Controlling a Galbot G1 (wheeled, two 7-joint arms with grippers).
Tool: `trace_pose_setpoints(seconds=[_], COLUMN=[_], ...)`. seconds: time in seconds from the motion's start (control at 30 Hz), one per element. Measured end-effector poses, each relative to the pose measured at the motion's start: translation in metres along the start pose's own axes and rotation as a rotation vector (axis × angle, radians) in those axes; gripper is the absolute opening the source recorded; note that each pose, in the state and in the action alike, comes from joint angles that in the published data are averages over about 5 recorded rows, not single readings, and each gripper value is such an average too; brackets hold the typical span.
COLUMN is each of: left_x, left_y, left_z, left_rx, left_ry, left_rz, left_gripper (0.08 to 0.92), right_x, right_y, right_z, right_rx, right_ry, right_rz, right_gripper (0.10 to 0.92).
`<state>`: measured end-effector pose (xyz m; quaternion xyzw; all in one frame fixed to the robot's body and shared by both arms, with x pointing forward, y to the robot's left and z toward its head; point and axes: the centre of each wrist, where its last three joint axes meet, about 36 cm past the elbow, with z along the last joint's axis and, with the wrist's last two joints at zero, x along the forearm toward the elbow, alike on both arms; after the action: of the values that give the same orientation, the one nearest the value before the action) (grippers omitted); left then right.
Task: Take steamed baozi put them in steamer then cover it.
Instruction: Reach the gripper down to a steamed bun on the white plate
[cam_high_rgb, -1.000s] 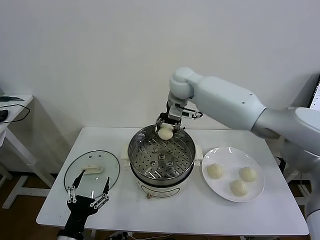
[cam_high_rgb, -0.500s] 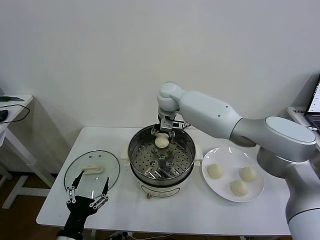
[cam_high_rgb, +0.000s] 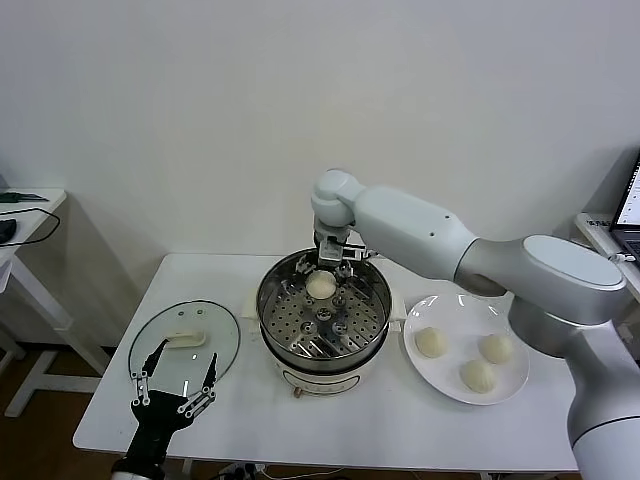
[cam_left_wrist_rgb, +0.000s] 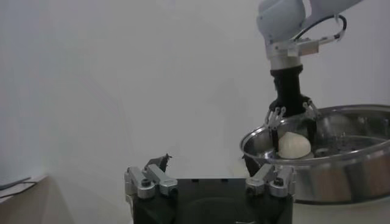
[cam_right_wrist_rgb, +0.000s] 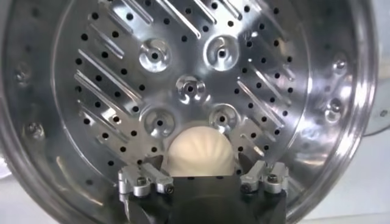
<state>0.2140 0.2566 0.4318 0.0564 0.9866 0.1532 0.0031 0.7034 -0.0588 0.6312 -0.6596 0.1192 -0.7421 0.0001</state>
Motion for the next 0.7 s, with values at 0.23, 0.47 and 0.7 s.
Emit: trace_pose_setpoints(seconds=[0.23, 0.47, 0.7], left_x=[-0.002, -0.003, -0.003], left_y=[-0.002, -0.005, -0.006], left_z=[-0.002, 0.0, 0.0], left_rx=[0.004, 0.008, 0.01], left_ry=[-0.005, -0.006, -0.007], left_rz=[0.007, 0.021, 0.021], left_gripper=[0.823, 0.823, 0.823], right_x=[0.059, 0.086, 0.06], right_y=[0.071, 0.168, 0.245], right_z=[0.023, 0.043, 0.041], right_rx=[-0.321, -0.734, -1.019], right_ry=[-0.042, -0.073, -0.09], right_rz=[0.094, 0.119, 0.067], right_gripper=[0.823, 0.823, 0.823])
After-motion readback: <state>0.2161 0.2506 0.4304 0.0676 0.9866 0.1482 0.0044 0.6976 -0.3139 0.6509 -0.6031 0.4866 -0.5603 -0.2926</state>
